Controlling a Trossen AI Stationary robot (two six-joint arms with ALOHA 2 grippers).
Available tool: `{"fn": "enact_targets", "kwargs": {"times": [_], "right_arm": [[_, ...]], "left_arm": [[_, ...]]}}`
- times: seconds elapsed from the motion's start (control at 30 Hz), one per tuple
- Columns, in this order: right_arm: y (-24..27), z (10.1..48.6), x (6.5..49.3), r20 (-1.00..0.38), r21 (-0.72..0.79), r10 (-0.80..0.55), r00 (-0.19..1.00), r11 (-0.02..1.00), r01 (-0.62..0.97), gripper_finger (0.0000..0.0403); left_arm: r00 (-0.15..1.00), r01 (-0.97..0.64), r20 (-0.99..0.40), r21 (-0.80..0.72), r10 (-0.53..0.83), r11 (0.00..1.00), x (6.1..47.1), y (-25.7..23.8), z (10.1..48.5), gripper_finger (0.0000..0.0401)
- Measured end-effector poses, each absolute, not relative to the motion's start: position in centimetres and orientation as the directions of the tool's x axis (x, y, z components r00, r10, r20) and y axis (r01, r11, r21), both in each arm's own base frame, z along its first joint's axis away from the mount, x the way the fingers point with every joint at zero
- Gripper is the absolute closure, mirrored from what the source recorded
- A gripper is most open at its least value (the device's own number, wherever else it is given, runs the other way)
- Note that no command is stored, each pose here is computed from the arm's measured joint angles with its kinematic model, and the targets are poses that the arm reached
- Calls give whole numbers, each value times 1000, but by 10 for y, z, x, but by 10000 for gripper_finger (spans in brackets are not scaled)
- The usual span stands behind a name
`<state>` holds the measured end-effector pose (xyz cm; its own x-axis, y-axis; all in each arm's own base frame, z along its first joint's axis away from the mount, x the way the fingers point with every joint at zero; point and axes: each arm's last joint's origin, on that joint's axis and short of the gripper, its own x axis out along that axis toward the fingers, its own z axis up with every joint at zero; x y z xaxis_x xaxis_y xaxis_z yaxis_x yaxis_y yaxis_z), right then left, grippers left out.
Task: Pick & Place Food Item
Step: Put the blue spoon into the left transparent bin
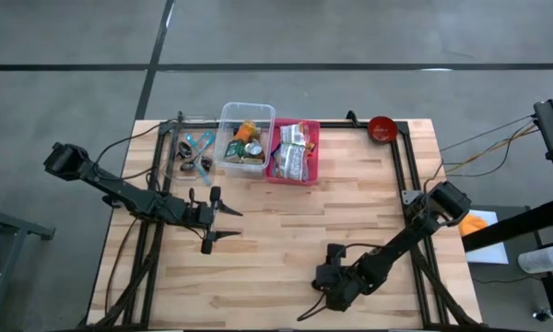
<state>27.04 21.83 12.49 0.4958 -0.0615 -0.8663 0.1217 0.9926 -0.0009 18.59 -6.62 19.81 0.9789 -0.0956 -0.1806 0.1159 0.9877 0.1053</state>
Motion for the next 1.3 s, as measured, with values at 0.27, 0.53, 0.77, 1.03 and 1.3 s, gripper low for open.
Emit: {"fn": "enact_targets", "kwargs": {"times": [0.27, 0.53, 0.77, 1.03, 1.3], "right_arm": [[211, 122, 276, -824, -15, -105, 557, 987, 163, 168], [192, 117, 289, -787, 21, -128, 604, 972, 233, 168], [174, 117, 301, -782, 30, -160, 603, 956, 292, 168], [163, 105, 317, -757, 39, -172, 631, 951, 306, 168], [167, 87, 356, -683, -4, -230, 693, 951, 310, 168]], "left_arm": [[979, 116, -181, 105, -96, 988, 186, -66, 198, 158], [979, 116, -181, 105, -96, 988, 186, -66, 198, 158], [979, 116, -181, 105, -96, 988, 186, -66, 198, 158], [979, 116, -181, 105, -96, 988, 186, -66, 198, 158], [979, 116, -181, 105, -95, 988, 186, -66, 198, 158]]}}
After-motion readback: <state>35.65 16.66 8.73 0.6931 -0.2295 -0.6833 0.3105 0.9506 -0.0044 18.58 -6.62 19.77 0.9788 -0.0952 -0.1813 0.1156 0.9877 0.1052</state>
